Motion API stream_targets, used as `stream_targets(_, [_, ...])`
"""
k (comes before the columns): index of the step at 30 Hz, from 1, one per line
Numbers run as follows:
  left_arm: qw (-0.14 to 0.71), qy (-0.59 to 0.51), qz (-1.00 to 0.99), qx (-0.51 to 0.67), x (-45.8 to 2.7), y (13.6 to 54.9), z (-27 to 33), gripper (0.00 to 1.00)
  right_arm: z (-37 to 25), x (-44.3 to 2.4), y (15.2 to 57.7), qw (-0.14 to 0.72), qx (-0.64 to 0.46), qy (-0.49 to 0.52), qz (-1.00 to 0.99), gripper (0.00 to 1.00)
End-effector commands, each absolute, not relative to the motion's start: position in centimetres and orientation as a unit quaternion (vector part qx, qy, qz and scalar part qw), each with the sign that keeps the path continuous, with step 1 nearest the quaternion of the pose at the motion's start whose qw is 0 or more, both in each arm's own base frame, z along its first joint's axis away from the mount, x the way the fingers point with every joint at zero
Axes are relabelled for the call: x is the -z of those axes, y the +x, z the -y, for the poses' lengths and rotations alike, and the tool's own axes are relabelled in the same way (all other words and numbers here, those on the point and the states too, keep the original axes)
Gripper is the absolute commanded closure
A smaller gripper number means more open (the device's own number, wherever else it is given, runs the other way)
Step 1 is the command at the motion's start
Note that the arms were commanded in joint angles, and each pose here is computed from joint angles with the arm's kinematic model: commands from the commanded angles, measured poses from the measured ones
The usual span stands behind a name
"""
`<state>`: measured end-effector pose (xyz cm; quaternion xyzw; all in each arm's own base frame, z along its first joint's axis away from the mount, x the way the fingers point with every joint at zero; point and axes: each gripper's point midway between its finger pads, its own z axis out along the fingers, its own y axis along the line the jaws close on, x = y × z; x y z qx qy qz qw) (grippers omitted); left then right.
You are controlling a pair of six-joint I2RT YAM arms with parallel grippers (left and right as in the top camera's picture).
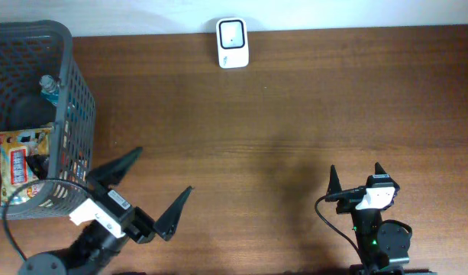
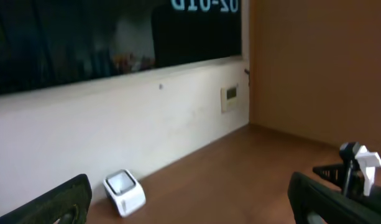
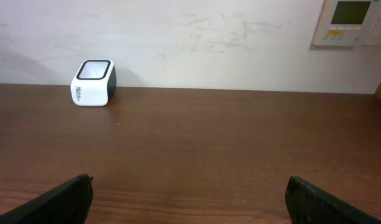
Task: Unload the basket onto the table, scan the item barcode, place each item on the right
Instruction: 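Move the left gripper over the grey basket and reach inside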
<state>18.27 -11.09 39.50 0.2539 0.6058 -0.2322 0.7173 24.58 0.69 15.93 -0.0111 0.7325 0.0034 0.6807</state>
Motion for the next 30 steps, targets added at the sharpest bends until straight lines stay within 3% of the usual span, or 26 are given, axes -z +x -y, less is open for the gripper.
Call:
stream_targets(1, [0.721,0.257,-0.609,0.208,-41.2,19.0,10.7,0.01,-0.8,-15.6,24.6,0.679,-0.003,-0.015,-0.734,0.01])
stream_targets(4, [0.661,0.196,-0.697,0.197,-40.3,21.4,9.2,0.01,-0.8,-15.6,24.6,0.679,-0.003,-0.015,-0.734,0.01])
stream_targets(5, [0.6,0.18,-0.753,0.201,-39.1,22.4,8.9,0.01,-0.8,-15.6,24.6,0.679,-0.003,-0.015,-0.734,0.01])
stream_targets(11, [0.438,0.17,-0.853,0.228,-36.9,24.9,9.2,0.01,-0.8,-15.6,24.6,0.679,-0.003,-0.015,-0.734,0.01])
stream_targets(16, [0.427,0.104,-0.882,0.173,-38.6,29.1,6.7,0.01,-0.8,-15.6,24.6,0.679,-0.003,-0.015,-0.734,0.01])
stream_targets(22, [0.418,-0.14,-0.893,-0.092,-41.0,32.6,-5.2,0.01,-0.8,-15.6,24.6,0.679,-0.003,-0.015,-0.734,0.01])
stream_targets(30, [0.479,-0.269,-0.817,-0.174,-44.8,33.9,-15.3,0.01,-0.8,-15.6,24.6,0.679,-0.003,-0.015,-0.734,0.01])
